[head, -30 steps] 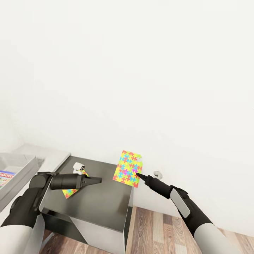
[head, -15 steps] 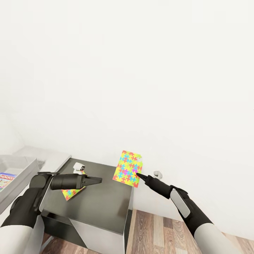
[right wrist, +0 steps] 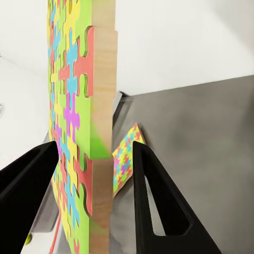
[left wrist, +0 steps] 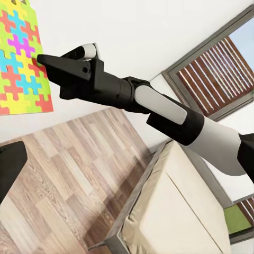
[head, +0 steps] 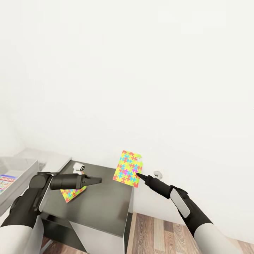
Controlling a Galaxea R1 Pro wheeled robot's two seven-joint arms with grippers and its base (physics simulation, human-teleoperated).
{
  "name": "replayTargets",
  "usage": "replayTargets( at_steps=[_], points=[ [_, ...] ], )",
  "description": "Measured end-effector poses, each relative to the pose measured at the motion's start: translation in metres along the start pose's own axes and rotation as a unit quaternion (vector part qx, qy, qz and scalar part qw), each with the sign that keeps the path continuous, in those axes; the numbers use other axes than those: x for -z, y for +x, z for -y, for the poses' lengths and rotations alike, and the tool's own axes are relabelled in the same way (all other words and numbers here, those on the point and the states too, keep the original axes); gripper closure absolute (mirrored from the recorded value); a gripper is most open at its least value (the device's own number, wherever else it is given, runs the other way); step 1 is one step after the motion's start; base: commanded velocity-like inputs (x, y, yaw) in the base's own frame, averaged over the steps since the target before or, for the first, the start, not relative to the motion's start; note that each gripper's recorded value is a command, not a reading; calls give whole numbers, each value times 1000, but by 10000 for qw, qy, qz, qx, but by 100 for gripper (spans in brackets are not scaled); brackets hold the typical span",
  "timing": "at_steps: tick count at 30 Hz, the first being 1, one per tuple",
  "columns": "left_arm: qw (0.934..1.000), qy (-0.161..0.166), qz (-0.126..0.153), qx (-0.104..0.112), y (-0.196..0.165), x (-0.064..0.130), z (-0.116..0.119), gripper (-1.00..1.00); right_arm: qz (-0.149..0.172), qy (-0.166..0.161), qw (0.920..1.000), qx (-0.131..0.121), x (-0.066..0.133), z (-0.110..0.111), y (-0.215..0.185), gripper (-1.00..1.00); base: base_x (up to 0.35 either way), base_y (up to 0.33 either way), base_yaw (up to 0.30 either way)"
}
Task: Put all the toys in the child's room - the three board games (two on the bed and one on the table), the two jigsaw puzzles on the table, and the tennis ball on the table - inside the toy box on the table in the child's room.
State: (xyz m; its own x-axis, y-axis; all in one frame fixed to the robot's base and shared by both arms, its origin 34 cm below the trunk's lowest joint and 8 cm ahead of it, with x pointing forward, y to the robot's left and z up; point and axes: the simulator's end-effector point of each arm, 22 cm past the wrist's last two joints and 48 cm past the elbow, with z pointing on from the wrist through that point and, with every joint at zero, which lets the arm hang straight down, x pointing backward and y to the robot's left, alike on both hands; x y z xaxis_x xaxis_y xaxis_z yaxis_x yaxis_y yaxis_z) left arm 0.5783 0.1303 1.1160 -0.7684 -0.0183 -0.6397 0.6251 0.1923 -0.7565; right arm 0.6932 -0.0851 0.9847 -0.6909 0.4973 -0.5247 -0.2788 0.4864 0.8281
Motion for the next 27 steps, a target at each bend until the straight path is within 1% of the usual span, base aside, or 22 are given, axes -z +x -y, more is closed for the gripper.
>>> replayTargets(
  at_steps=[12,27],
  points=[
    [10000,2,21,-92,-4,2,8,-100,43,-84,9999,56,2,-10,-5,100,0,0,0],
    [9999,2,25,-100,-5,2,9,-100,78,-78,9999,83,3,-10,-5,100,0,0,0]
  ],
)
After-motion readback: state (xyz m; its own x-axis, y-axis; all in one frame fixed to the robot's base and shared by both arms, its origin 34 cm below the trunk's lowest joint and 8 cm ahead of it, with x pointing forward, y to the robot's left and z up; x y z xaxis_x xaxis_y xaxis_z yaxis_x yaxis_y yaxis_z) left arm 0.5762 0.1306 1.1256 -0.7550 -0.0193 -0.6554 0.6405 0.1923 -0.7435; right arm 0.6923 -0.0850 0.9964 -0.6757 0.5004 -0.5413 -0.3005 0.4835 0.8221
